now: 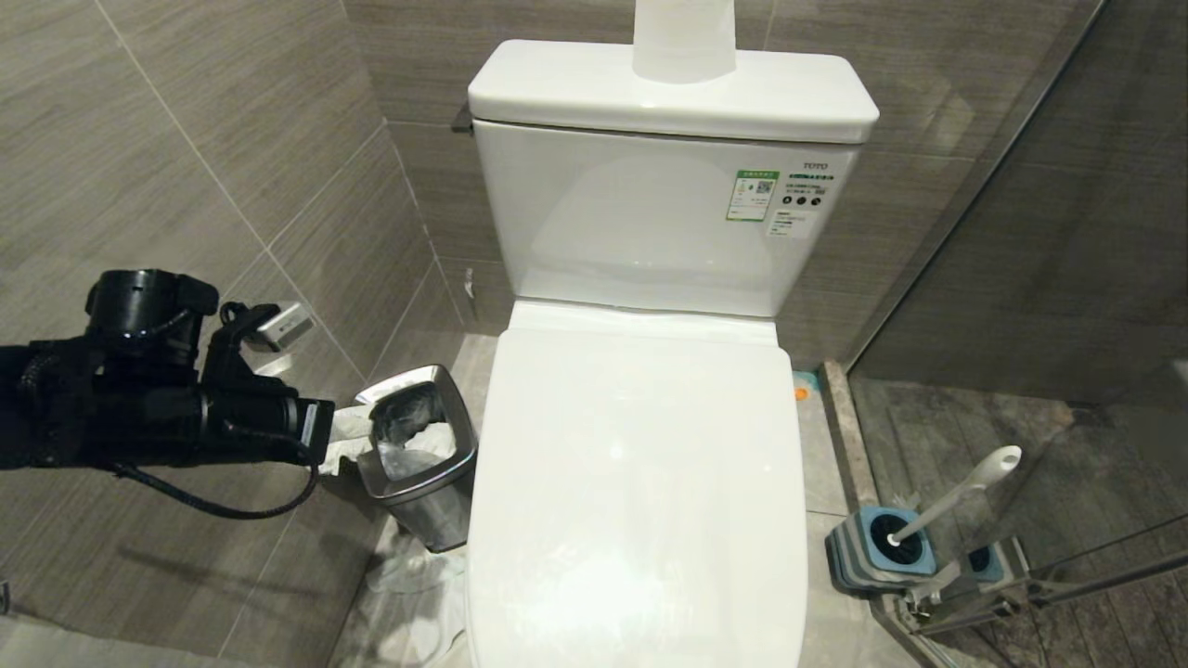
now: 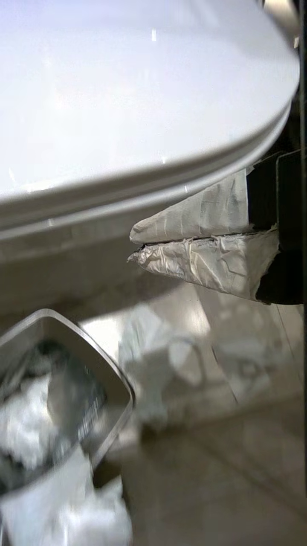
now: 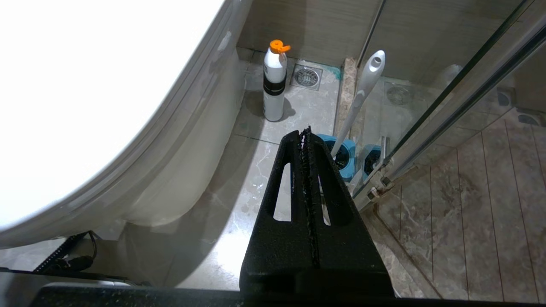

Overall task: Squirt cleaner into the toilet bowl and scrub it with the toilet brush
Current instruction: Use the left hand to lift the toilet lid slightly

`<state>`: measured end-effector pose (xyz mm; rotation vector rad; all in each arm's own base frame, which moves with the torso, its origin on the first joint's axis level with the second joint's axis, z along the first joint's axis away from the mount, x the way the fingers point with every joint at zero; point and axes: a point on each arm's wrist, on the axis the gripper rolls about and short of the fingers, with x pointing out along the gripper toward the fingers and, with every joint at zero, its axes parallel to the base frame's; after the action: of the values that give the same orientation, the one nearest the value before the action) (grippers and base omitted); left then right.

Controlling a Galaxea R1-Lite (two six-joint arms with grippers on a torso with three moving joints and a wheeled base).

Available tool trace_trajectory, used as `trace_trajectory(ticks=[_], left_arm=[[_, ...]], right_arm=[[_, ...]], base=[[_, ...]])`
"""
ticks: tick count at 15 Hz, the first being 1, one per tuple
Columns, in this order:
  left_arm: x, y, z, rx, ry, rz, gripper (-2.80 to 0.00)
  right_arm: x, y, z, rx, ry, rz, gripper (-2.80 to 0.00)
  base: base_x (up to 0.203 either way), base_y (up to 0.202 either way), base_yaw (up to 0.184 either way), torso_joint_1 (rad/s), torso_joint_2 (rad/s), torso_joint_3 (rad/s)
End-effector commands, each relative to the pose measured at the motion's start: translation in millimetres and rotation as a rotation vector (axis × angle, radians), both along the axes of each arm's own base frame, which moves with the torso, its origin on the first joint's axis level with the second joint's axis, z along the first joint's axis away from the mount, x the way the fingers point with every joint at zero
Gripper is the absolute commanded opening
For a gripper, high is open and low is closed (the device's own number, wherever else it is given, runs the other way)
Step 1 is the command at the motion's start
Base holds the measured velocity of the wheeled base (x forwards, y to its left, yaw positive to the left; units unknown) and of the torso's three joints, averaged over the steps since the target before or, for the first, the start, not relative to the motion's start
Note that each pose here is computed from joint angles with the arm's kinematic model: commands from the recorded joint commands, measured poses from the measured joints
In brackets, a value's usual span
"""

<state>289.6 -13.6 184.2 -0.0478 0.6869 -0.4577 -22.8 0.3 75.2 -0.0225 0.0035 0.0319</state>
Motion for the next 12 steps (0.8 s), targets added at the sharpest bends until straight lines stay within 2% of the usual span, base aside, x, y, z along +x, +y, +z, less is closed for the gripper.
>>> trace_trajectory(ticks=[1, 3, 5, 9, 12], left_arm=[[12, -2, -14, -0.117, 0.047, -0.018, -2.8], [26, -2, -19, -0.221, 0.038, 0.047, -2.8], [39, -3, -36, -0.306, 0.026, 0.101, -2.8], [44, -2, -88, -0.358, 0.017, 0.13, -2.8], [49, -2, -98, -0.441, 0.029, 0.162, -2.8]], right_arm=[[0, 0, 0, 0.0, 0.001, 0.0, -2.8], [0, 0, 0, 0.0, -0.001, 0.0, -2.8], [0, 0, 0, 0.0, 0.001, 0.0, -2.8], [0, 0, 0, 0.0, 0.001, 0.001, -2.8], [0, 0, 0, 0.0, 0.001, 0.0, -2.8]], base=[[0.0, 0.0, 0.0, 0.0, 0.0, 0.0], [0.0, 0.0, 0.0, 0.0, 0.0, 0.0], [0.0, 0.0, 0.0, 0.0, 0.0, 0.0], [0.0, 0.0, 0.0, 0.0, 0.0, 0.0], [0.0, 0.0, 0.0, 0.0, 0.0, 0.0]])
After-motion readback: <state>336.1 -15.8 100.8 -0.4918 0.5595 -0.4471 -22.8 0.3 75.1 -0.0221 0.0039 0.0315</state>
